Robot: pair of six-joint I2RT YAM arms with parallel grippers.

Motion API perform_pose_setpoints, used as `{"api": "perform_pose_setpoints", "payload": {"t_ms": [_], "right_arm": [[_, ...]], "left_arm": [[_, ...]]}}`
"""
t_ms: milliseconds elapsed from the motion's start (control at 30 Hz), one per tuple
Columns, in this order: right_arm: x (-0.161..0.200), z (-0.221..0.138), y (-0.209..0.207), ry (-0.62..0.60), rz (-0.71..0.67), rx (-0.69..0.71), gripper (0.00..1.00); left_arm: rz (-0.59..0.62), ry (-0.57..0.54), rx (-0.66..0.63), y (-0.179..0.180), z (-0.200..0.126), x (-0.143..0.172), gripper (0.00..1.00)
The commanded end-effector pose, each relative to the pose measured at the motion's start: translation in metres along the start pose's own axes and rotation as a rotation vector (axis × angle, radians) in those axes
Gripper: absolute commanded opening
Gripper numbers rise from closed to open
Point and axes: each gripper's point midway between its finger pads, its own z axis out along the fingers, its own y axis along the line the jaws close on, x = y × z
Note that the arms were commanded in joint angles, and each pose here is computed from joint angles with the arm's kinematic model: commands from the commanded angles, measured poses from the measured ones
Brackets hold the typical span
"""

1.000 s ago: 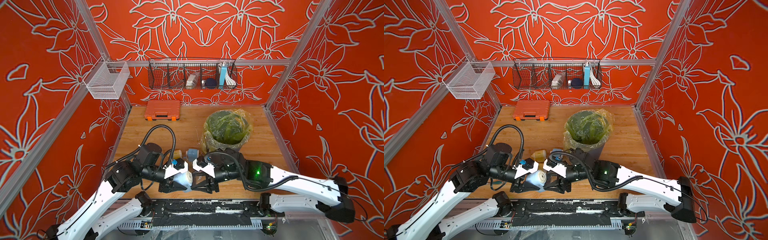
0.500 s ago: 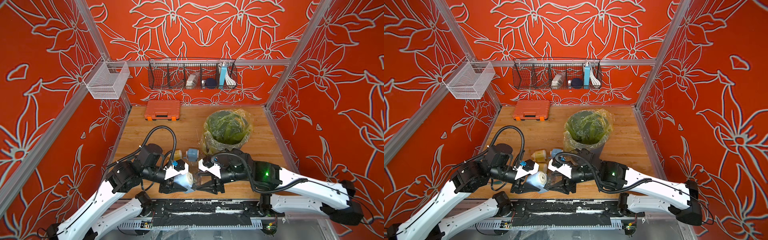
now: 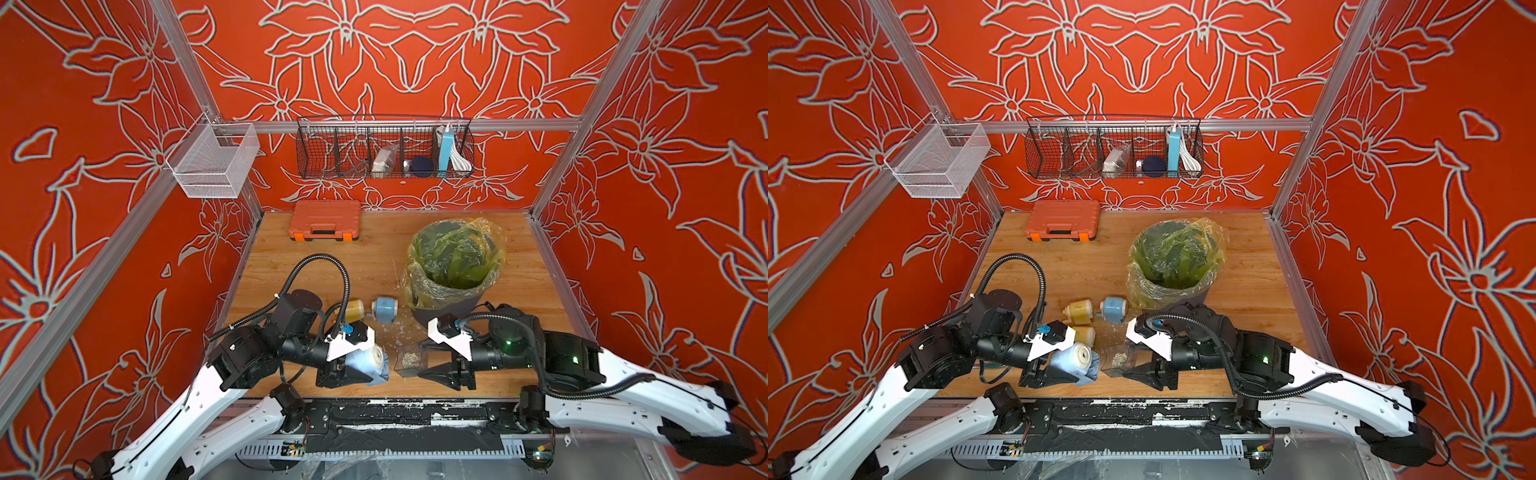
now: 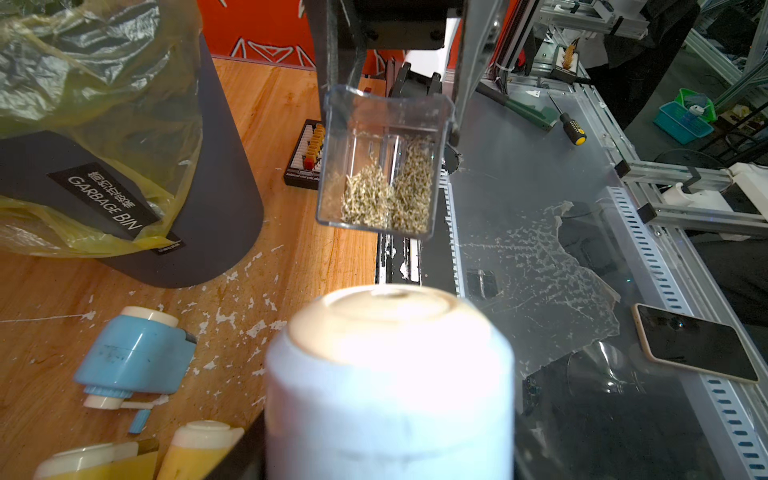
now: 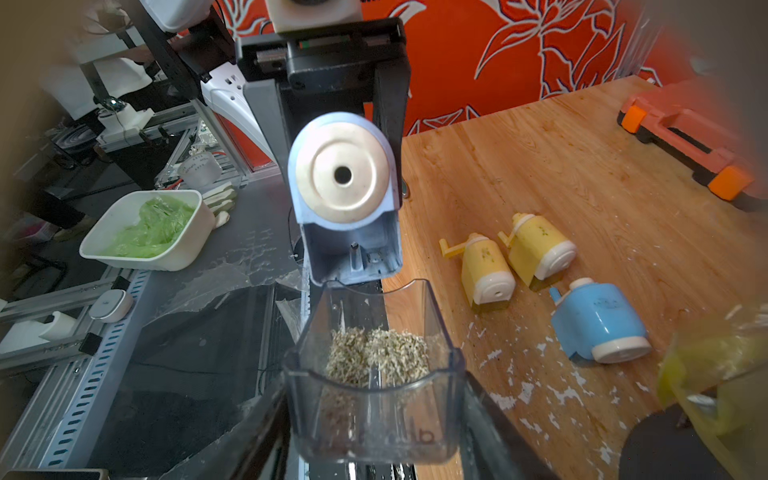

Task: Take out the pencil sharpener tray and clean the shavings
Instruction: Open the container of the pencil sharpener, then place the pencil sharpener at the center of the board.

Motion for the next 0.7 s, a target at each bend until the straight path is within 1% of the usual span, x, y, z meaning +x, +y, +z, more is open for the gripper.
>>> {"api": "perform_pose_setpoints", "payload": {"t_ms": [0,133,267,333,367,467,533,600,667], "right_arm": [[-0.003,-0.021,-0.015,-0.014,0.004,0.116,0.0],[-0.048,-0.059,-0.037,-0.085,0.012,0.308,0.0],[-0.094,-0.089,-0.061,-0.092,0.028,0.506,0.0],[-0.11,-0.097,-0.075,-0.085,0.082,0.58,0.0],[-0.116,-0.1,-0.08,-0.087,0.123,0.596,0.0],[-0.121,-0.103,-0.106,-0.077,0.346,0.614,0.0],[-0.117,-0.103,-0.124,-0.08,0.547,0.607,0.0],[-0.111,-0.099,-0.137,-0.081,0.749,0.57,0.0],[-0.107,-0.088,-0.146,-0.08,0.966,0.473,0.0]], "left_arm": [[0.037,-0.006,0.001,-0.001,-0.001,-0.005,0.0],[0.047,0.033,0.006,0.003,0.003,-0.001,0.0],[0.06,0.05,0.013,0.007,0.007,0.0,0.0],[0.069,0.045,0.011,0.009,0.008,-0.002,0.0],[0.075,0.041,0.009,0.01,0.008,-0.003,0.0],[0.086,0.044,0.008,0.011,0.009,-0.002,0.0],[0.091,0.056,0.013,0.011,0.011,0.0,0.0],[0.095,0.064,0.014,0.011,0.011,0.002,0.0],[0.102,0.062,0.015,0.011,0.012,0.002,0.0]]}}
